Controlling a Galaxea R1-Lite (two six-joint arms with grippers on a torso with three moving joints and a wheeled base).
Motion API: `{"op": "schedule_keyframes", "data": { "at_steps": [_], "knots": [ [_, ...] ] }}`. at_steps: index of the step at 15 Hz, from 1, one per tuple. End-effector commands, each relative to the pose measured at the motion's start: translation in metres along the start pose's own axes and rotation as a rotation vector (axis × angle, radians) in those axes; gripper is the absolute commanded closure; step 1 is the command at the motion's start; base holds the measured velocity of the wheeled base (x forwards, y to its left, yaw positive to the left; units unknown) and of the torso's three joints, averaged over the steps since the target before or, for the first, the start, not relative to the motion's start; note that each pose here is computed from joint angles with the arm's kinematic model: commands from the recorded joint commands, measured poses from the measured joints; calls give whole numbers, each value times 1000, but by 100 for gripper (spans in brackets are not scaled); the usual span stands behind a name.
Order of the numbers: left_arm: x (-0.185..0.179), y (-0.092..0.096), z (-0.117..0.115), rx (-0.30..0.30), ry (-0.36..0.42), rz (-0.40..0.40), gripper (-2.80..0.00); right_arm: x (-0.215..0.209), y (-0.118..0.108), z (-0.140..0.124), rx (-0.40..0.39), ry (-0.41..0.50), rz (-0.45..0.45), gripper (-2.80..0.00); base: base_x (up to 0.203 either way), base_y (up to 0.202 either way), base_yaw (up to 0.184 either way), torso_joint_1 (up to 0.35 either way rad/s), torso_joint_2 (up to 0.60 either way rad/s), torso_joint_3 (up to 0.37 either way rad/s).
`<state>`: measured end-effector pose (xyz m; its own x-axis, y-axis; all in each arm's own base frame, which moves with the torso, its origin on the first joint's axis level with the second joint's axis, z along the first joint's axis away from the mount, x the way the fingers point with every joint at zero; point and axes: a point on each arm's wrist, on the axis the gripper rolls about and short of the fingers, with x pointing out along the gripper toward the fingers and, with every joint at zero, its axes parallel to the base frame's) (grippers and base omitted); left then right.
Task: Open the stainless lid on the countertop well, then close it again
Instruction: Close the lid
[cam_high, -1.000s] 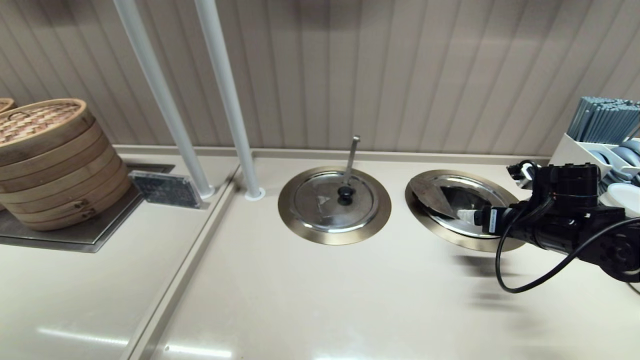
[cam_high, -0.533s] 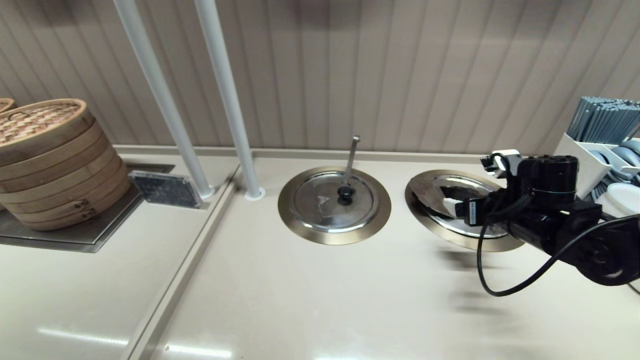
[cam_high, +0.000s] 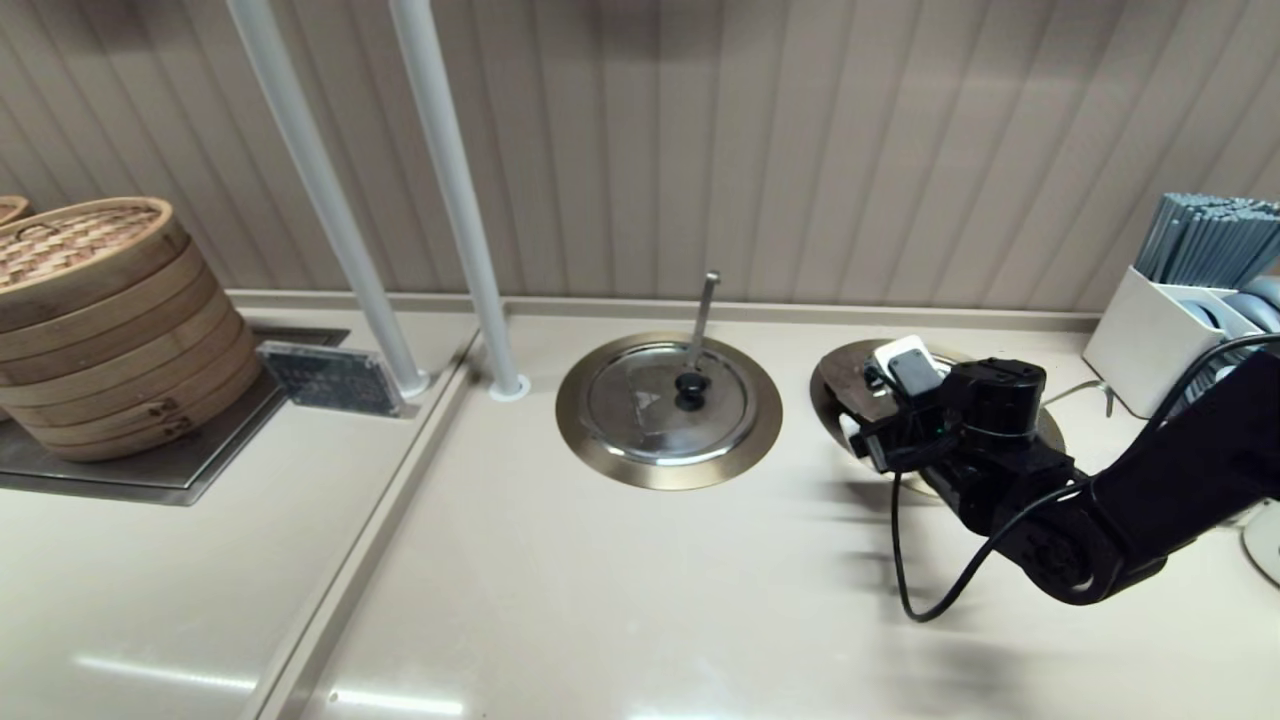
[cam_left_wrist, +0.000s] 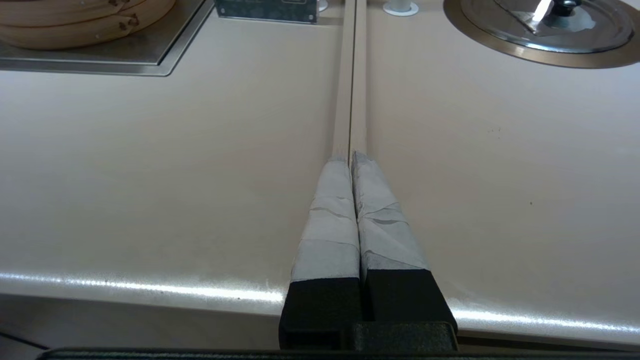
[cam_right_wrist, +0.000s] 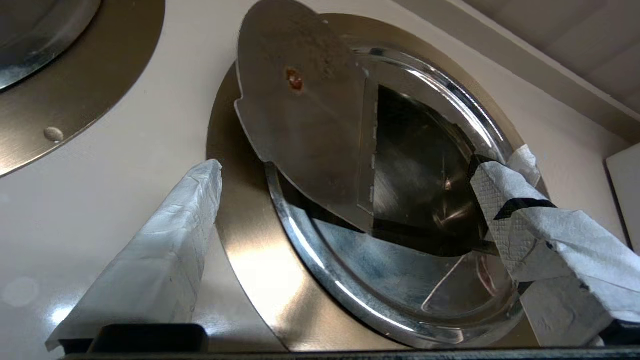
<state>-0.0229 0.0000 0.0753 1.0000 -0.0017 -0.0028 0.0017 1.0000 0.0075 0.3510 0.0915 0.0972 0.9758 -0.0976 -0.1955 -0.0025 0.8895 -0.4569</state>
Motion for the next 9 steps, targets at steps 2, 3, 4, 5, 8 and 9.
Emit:
{"op": "schedule_keyframes", "data": {
  "at_steps": [2,3,4,5,8,9],
  "knots": [
    [0,0,0,0,-1,0,0,-2,14,-1,-17,2,31,-280,0,0,0,0,0,0],
    [0,0,0,0,1,0,0,-2,15,-1,-19,2,36,-280,0,0,0,0,0,0],
    [0,0,0,0,0,0,0,-2,18,-3,-22,7,41,-280,0,0,0,0,0,0],
    [0,0,0,0,-1,0,0,0,19,-4,-25,12,43,-280,0,0,0,0,0,0],
    [0,0,0,0,0,0,0,14,18,-6,-16,10,21,-280,0,0,0,0,0,0],
    [0,0,0,0,-1,0,0,21,12,-5,-7,4,-1,-280,0,0,0,0,0,0]
  ]
}}
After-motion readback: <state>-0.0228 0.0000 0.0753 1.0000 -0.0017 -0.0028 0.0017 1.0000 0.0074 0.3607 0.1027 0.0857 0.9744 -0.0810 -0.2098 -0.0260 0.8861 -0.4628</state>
